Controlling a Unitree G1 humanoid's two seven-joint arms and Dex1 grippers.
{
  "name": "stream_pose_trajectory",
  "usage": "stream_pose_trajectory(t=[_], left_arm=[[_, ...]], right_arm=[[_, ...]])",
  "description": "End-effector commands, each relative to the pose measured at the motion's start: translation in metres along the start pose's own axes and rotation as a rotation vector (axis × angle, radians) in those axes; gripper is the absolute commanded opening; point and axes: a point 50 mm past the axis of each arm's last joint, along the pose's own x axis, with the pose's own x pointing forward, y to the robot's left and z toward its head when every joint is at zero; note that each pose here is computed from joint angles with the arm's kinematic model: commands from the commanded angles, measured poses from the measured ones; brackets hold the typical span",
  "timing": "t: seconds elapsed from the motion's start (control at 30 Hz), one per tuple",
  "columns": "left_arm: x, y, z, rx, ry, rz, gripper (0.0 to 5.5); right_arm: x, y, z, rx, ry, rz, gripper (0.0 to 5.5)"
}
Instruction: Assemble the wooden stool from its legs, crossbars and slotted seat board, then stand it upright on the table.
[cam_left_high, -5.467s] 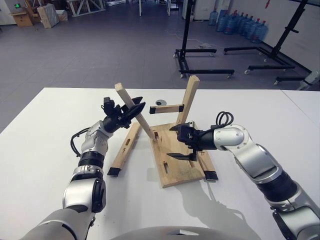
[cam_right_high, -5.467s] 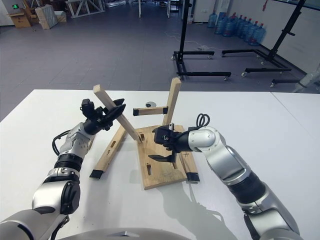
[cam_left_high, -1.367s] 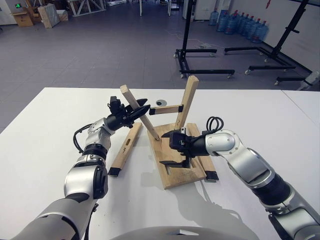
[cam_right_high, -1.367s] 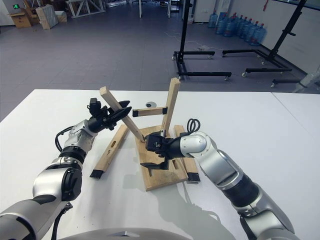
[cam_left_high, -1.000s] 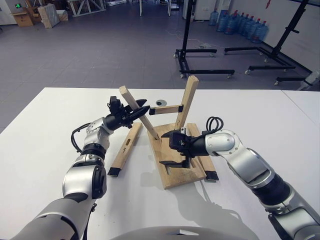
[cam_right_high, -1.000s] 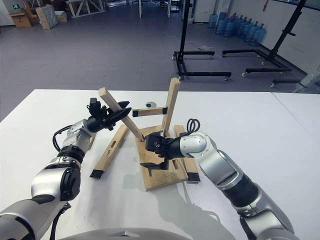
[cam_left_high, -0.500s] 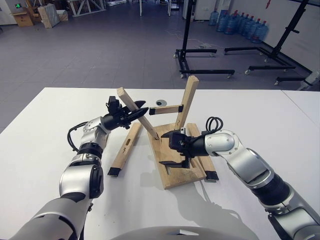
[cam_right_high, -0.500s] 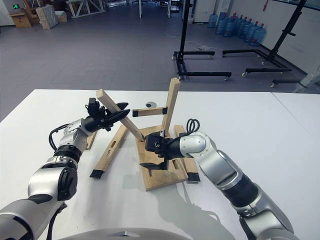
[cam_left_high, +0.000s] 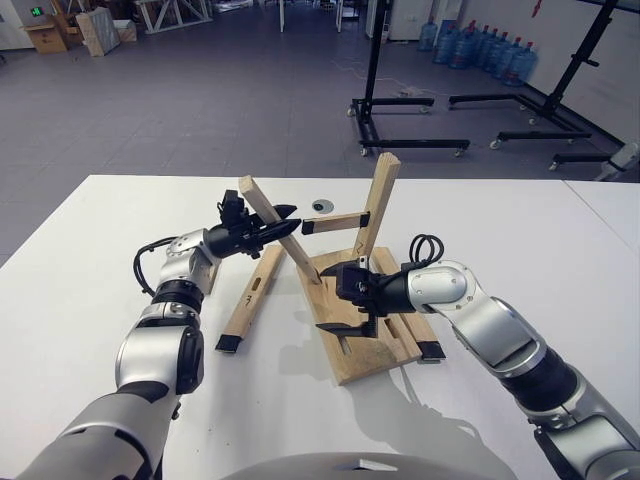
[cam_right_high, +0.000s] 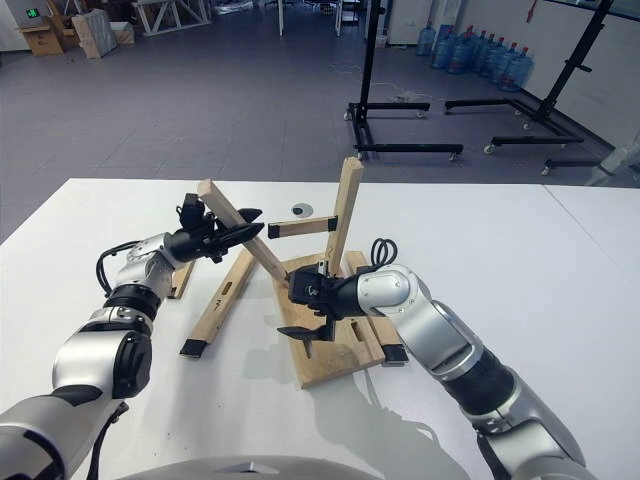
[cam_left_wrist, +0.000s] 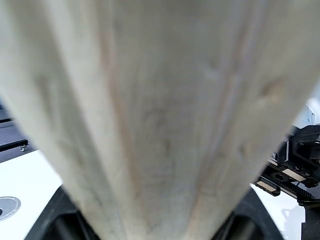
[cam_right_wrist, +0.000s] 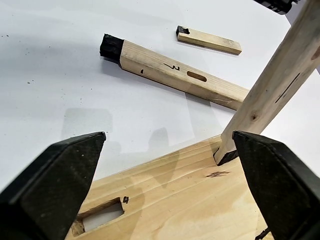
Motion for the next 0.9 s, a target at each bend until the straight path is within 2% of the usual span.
stream_pose_trajectory(t=[0.03,0.9], left_arm=[[0.003,0.000,-0.004,0.003,0.101,-0.008,2.01],[0.032,0.002,0.004,-0.061,0.313,0.011,2.01]], right_arm=[[0.000,0.001,0.000,-0.001,0.006,0.000,4.68],[0.002,0.001,0.000,0.000,0.004,0.001,4.68]])
